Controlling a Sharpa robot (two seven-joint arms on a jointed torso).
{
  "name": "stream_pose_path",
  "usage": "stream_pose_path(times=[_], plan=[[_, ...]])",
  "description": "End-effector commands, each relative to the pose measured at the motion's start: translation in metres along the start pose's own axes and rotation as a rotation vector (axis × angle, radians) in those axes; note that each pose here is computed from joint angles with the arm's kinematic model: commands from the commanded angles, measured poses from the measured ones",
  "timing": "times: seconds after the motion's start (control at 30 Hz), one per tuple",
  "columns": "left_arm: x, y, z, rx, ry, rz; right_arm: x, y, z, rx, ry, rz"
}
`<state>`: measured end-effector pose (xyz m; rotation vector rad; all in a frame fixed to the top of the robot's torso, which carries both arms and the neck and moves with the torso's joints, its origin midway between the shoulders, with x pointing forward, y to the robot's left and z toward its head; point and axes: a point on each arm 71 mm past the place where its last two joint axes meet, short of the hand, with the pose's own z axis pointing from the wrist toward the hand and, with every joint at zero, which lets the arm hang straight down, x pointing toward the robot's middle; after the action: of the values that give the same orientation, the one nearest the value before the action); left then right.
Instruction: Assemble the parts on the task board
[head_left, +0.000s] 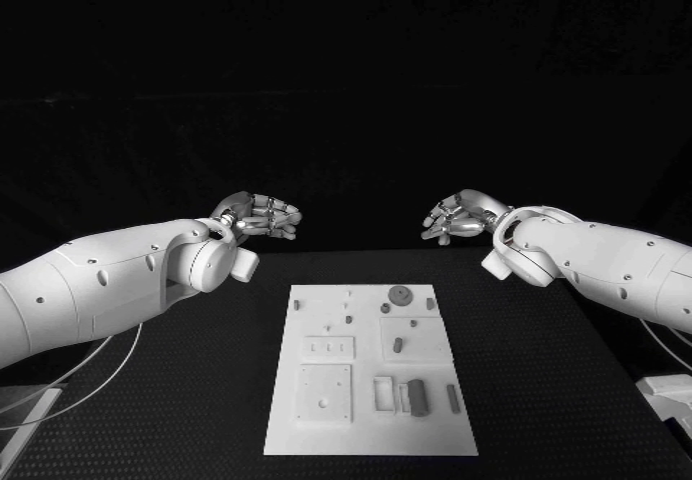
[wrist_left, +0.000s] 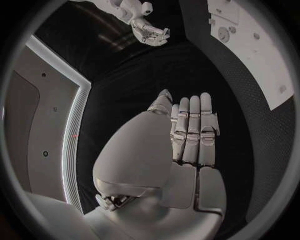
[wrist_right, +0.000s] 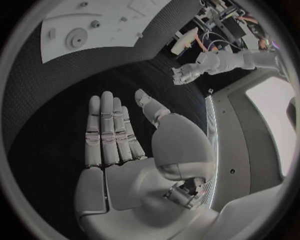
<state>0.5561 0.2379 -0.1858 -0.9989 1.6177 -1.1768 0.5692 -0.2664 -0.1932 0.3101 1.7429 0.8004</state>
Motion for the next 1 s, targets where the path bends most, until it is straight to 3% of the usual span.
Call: stream_pose_path(times=[0.03,0.17,0.27,0.43,0.67,1.0], plan=[[0.0071,-0.0055,-0.0003,0.041,0.058,0.017,0.005,0.003,0.0,-0.04,0.064,-0.279],[0.0124,-0.0061,-0.0059,0.043,0.079,0.008,0.013,0.008,-0.001,-0.056,0.104,-0.419],[0.0151,-0.0109,-0.0107,0.051,0.088,0.004,0.021,0.016,0.002,-0.081,0.124,-0.521],[0.0214,-0.0164,-0.0153,0.063,0.113,-0.003,0.033,0.023,0.006,-0.093,0.123,-0.57],[0.0229,-0.0231,-0.017,0.076,0.125,-0.003,0.045,0.027,0.011,-0.095,0.124,-0.621],[0.025,-0.0244,-0.0195,0.079,0.131,-0.006,0.064,0.026,0.012,-0.092,0.139,-0.679]])
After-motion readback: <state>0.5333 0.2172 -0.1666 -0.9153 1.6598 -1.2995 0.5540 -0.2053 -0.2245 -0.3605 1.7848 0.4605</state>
